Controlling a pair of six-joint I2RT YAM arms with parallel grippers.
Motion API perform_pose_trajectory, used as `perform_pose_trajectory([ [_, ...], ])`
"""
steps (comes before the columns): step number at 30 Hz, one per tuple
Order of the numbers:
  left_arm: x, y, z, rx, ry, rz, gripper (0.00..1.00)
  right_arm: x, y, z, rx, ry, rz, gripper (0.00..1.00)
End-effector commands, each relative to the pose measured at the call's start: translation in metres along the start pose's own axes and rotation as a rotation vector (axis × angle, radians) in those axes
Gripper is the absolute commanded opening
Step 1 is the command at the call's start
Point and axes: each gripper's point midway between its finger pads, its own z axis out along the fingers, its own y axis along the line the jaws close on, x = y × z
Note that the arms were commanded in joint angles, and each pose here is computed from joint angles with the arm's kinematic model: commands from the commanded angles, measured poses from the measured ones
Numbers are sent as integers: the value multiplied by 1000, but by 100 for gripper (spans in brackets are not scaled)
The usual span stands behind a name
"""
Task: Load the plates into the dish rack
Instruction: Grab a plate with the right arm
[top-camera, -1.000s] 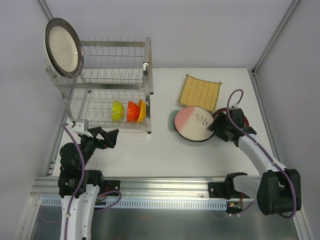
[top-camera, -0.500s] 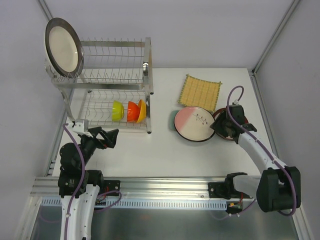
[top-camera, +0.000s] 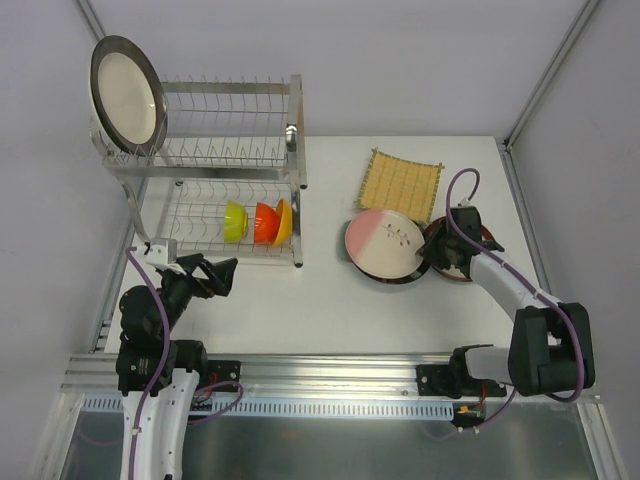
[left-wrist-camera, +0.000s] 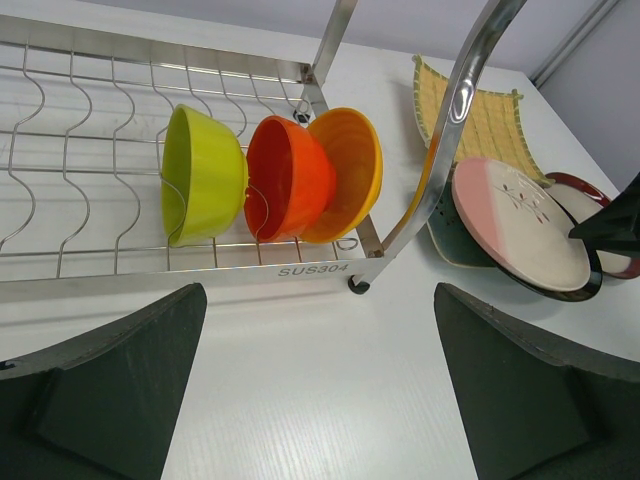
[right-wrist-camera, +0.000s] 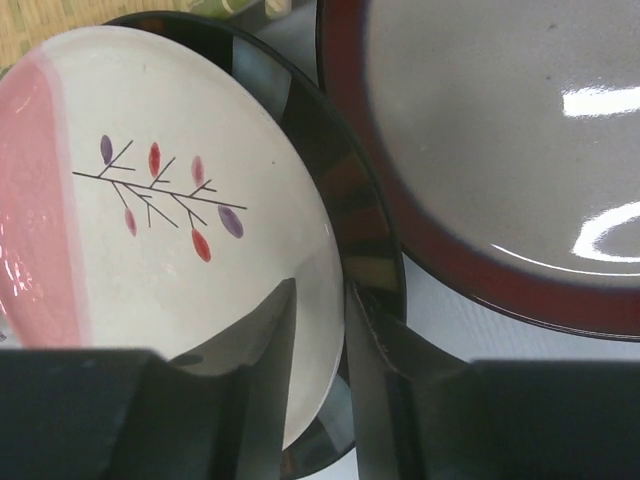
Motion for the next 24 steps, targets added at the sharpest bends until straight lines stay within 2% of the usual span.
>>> perform_pose_trajectory([
  [1,-8,-4,0,21,-30,18,99,-1,1,4,10,18,15,29],
  [3,-7,-4,1,21,-29,18,99,-3,2,4,11,15,13,24],
  [9,-7,-4,0,19,-28,19,99,-14,10,1,2,-3,1,0],
  [16,-7,-4,0,19,-29,21,99,-55,22,-16,25,-116,-37,1],
  [24,-7,-5,0,23,-28,21,99,-88,8,-18,97,-198,-21,1],
])
